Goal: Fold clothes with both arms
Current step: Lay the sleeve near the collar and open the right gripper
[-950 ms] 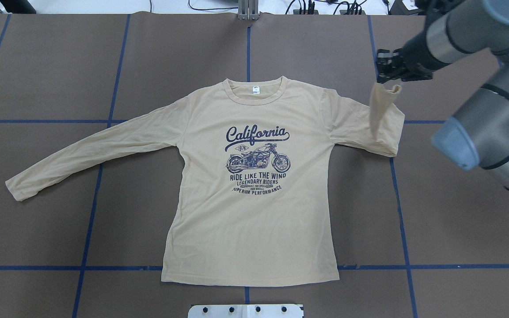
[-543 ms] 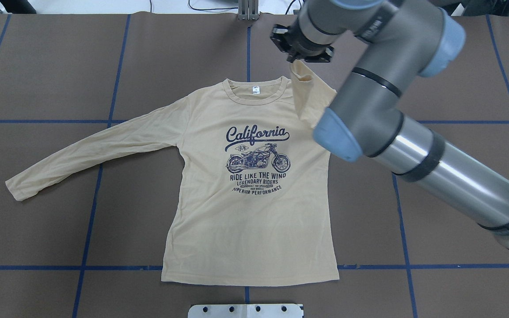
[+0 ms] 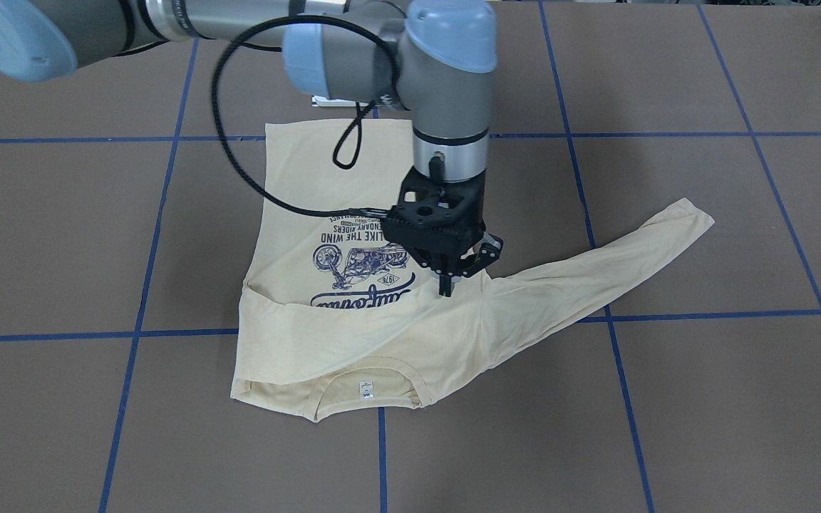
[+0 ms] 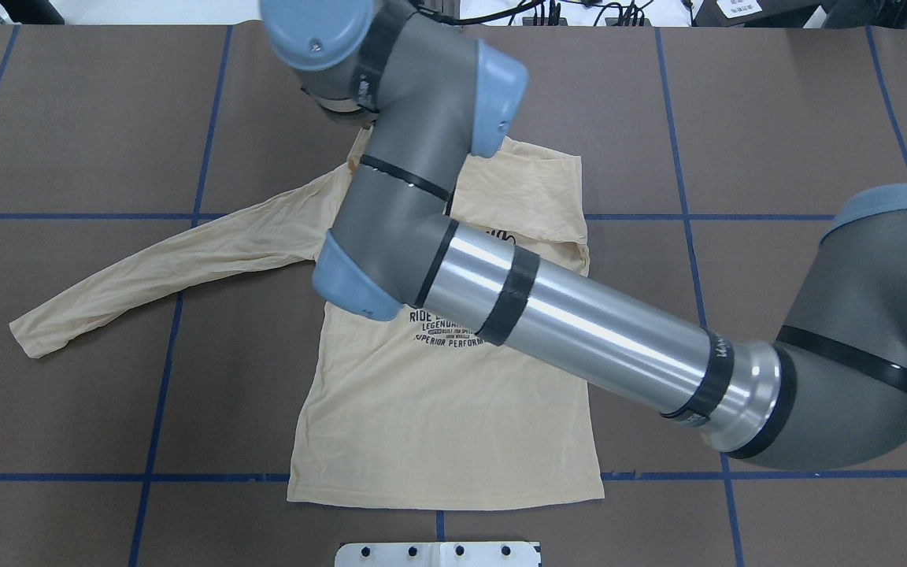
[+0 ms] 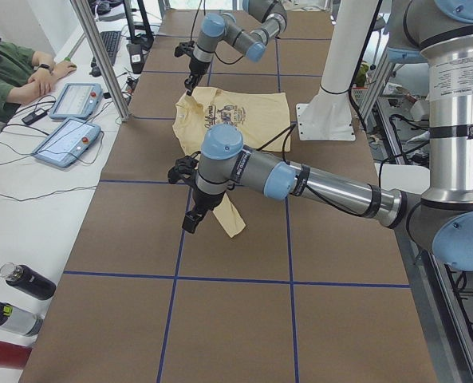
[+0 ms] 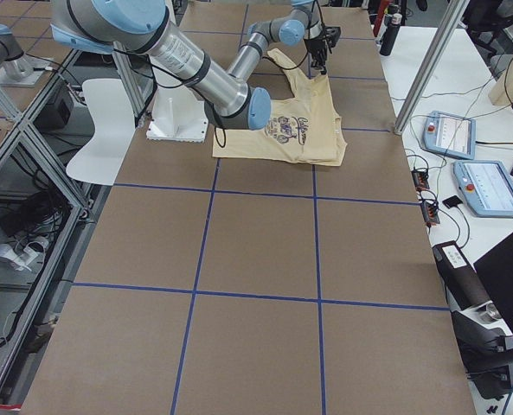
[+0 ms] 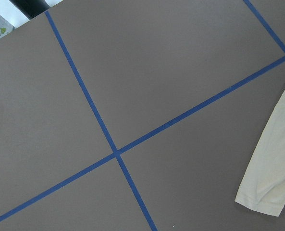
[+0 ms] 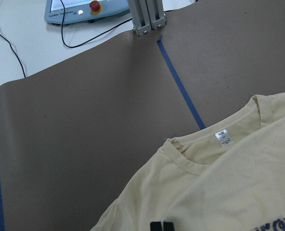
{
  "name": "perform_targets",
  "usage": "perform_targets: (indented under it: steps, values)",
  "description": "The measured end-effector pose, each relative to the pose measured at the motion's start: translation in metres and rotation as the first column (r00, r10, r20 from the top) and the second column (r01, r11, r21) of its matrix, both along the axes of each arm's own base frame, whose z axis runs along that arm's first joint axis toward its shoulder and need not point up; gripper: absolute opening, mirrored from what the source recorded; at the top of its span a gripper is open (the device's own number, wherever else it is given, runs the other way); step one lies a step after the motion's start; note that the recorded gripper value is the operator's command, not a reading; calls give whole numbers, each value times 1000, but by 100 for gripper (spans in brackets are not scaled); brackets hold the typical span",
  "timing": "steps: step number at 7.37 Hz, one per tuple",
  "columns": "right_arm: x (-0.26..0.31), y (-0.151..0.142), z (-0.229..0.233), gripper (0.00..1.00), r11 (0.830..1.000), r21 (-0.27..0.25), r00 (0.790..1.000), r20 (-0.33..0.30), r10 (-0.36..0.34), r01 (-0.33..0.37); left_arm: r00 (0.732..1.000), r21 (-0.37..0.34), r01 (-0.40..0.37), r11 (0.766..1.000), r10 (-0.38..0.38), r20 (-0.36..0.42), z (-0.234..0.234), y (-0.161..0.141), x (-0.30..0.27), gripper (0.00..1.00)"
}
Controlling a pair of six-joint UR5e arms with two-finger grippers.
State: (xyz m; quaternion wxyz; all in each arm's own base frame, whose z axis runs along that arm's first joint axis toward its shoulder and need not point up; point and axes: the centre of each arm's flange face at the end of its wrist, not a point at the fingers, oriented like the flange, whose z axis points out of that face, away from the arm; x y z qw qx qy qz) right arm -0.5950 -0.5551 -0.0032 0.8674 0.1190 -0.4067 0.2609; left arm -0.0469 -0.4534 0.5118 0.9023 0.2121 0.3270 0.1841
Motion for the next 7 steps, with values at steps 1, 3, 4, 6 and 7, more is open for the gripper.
perform_targets:
  steps: [1,3,4,6,7]
  values:
    - [-29,6,-6,83,1000,10,1000,-12,8,-8,1000,0,0,1000,0,0,0,0,0,100]
    - [-57,5,-26,96,1000,4,1000,-8,27,-26,1000,2,1,1000,-1,0,-1,0,0,100]
    - [-59,4,-39,98,999,1,999,4,35,-35,1000,5,1,1000,-1,0,-2,0,0,100]
    - [-54,-1,-48,99,999,-9,999,19,36,-36,1000,47,-9,999,10,-2,-21,-17,5,100]
    - [-44,-11,-41,99,999,-28,1000,23,18,-17,1000,77,-22,997,22,-4,-36,-32,13,100]
